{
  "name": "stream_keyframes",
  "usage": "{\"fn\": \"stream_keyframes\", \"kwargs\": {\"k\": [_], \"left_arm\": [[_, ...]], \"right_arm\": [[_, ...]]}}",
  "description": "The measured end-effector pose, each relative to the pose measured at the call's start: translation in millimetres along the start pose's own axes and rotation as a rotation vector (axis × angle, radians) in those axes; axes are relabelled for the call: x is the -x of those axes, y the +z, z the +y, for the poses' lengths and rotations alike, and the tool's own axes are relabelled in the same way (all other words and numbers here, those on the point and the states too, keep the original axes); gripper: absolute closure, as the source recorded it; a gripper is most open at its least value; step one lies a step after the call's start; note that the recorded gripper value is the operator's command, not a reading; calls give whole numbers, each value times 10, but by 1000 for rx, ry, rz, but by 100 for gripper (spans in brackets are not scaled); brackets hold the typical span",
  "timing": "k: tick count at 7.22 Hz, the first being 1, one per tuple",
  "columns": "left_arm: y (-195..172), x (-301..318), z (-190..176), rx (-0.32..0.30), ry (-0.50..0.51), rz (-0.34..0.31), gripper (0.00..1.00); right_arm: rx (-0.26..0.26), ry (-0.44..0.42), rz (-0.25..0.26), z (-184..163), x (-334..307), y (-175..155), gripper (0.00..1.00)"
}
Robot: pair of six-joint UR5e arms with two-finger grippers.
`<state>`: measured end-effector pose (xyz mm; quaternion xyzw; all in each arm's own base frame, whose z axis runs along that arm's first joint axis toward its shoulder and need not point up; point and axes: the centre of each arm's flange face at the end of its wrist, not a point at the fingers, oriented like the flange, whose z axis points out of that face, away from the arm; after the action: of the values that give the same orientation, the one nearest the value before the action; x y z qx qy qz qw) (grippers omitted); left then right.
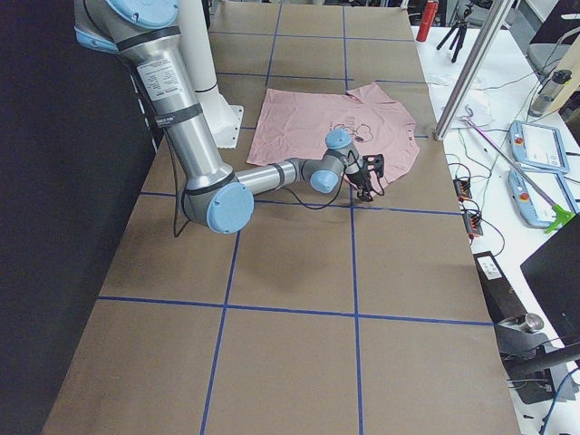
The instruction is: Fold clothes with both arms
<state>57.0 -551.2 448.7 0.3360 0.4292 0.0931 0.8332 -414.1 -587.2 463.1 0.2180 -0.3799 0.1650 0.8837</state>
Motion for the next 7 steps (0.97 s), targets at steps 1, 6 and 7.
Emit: {"fn": "stream_keyframes", "kwargs": {"k": [1, 6, 7], "left_arm": [[-1, 3, 5, 1, -1, 0, 0], [2, 7, 11, 2, 0, -1, 0], [2, 7, 11, 2, 0, -1, 0]], "right_arm": [[1, 9, 0, 8, 7, 3, 100], [1, 38, 4, -131, 434, -125, 100], [-1, 52, 15, -212, 671, -200, 100]]}}
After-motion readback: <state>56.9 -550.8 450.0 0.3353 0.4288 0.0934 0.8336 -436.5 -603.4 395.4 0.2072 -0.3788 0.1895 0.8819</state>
